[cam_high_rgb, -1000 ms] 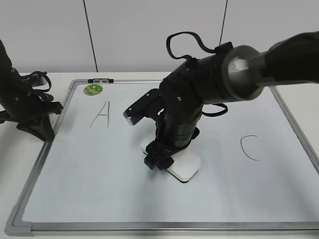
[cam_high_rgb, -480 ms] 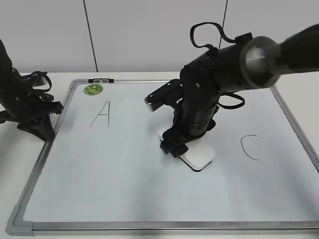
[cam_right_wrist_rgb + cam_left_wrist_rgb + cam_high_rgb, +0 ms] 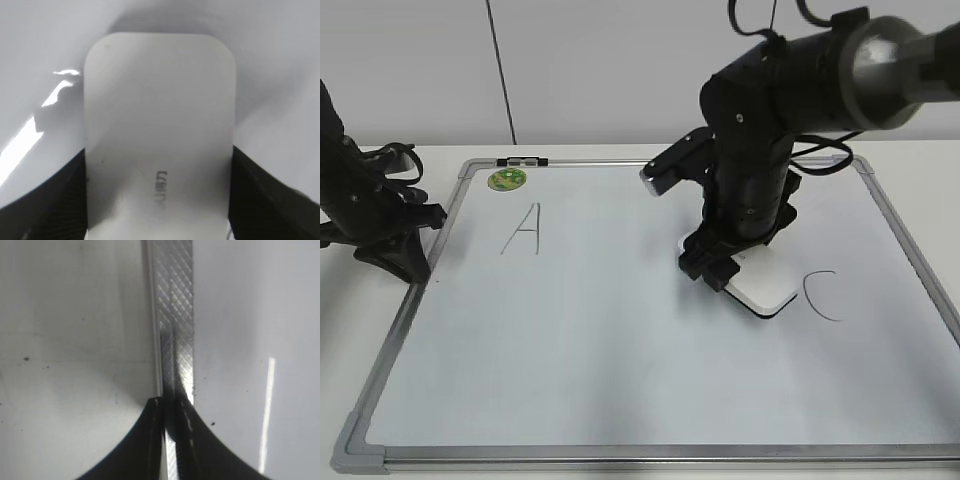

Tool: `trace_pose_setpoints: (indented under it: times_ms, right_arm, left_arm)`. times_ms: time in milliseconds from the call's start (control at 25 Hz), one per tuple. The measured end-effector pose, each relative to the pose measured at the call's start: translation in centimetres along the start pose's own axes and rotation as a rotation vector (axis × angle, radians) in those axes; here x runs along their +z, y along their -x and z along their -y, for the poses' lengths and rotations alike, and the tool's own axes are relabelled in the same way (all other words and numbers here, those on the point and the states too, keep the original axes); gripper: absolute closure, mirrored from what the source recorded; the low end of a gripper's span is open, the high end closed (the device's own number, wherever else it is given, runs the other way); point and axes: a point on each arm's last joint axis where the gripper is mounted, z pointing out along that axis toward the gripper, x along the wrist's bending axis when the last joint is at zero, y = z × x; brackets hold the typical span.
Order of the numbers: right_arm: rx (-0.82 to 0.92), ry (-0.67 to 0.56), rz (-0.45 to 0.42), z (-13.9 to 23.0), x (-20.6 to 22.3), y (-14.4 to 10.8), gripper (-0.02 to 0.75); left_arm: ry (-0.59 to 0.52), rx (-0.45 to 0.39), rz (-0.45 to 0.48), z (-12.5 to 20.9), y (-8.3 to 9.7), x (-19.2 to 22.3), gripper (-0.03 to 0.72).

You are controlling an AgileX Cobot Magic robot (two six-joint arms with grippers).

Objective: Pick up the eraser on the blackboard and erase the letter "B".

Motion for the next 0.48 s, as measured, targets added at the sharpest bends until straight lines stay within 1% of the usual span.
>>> trace_pose_setpoints:
  times_ms: [160, 280, 440, 480]
  right_arm:
    - [0.014, 0.029, 0.017, 0.4, -2.6, 0.7, 0.204]
    - [0.046, 0.016, 0.014, 0.8, -3.2, 1.7, 0.204]
    - [0.131, -0.036, 0.007, 2.1, -2.7, 4.5, 0.204]
    - [0.168, -0.048, 0.007, 2.6, -2.5, 5.8, 0.204]
  left_arm:
    - [0.000, 0.000, 0.000, 0.0, 0.0, 0.0, 0.657]
    - [0.000, 0.000, 0.000, 0.0, 0.0, 0.0, 0.657]
    - [0.000, 0.000, 0.000, 0.0, 0.0, 0.0, 0.657]
    - [0.000, 0.000, 0.000, 0.0, 0.0, 0.0, 0.657]
